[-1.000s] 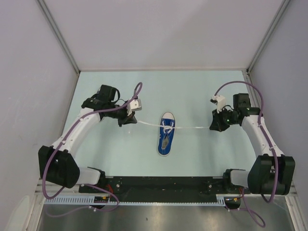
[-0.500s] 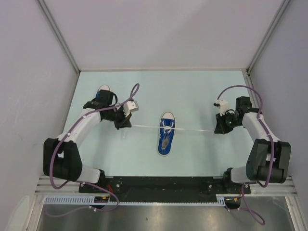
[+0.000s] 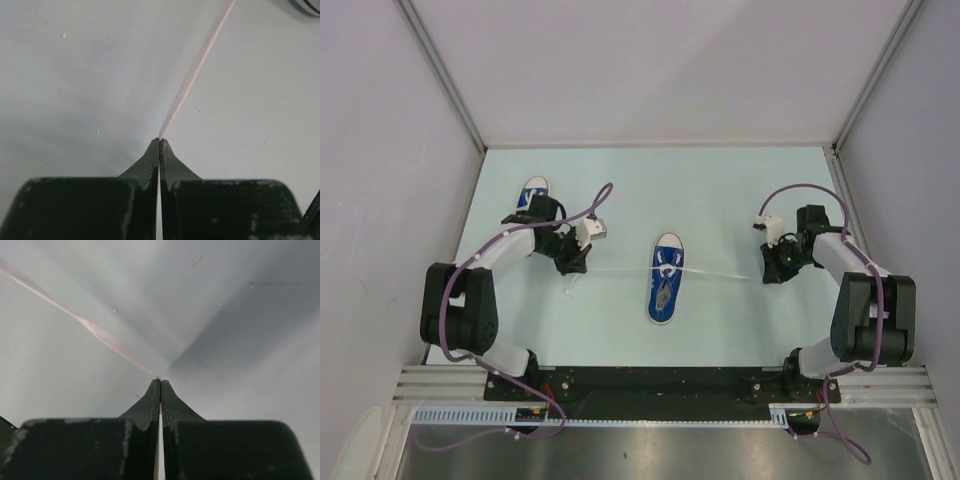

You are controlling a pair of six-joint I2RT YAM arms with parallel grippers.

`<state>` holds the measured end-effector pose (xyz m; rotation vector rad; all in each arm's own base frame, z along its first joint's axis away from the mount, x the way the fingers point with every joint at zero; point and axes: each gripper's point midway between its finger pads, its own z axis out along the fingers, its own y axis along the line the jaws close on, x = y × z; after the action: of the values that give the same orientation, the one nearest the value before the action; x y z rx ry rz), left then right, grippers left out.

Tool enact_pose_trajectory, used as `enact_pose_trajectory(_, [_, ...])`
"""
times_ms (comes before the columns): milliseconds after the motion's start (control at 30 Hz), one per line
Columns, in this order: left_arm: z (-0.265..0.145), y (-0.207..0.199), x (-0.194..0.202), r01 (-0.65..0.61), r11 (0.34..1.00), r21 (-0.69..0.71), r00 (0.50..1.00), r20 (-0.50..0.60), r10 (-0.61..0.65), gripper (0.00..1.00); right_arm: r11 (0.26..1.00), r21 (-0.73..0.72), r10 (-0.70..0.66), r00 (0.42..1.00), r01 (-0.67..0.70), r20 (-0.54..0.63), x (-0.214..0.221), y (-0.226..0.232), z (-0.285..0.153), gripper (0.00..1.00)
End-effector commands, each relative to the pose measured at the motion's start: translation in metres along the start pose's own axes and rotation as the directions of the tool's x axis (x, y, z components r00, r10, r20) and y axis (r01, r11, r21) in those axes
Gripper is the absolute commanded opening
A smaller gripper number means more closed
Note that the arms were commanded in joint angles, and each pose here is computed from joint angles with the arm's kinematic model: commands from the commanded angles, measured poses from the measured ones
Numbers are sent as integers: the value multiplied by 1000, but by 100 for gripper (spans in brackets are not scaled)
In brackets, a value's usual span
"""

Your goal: Tie the shoes

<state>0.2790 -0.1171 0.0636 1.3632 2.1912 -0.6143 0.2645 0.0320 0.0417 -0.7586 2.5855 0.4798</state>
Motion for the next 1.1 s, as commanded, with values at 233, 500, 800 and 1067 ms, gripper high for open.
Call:
enact_pose_trajectory(233, [-21,25,-28,-61,995,-73,995,77,67,0,993,119,4,999,-10,50,2,-32,-25,0])
enact_pose_trajectory(500, [-32,22,-19,-93,992,-87,994,40,97,0,992,124,5,999,-10,42,7,-38,-27,0])
enact_pose_trajectory(800, [1,19,-16,-111,992,-66,994,-6,110,0,999,52,-8,1000,8,0,-4,-11,1,0])
enact_pose_trajectory(1067, [43,26,-1,-141,988,-69,978,-162,128,6,996,50,-71,994,75,-84,-7,-3,39,4])
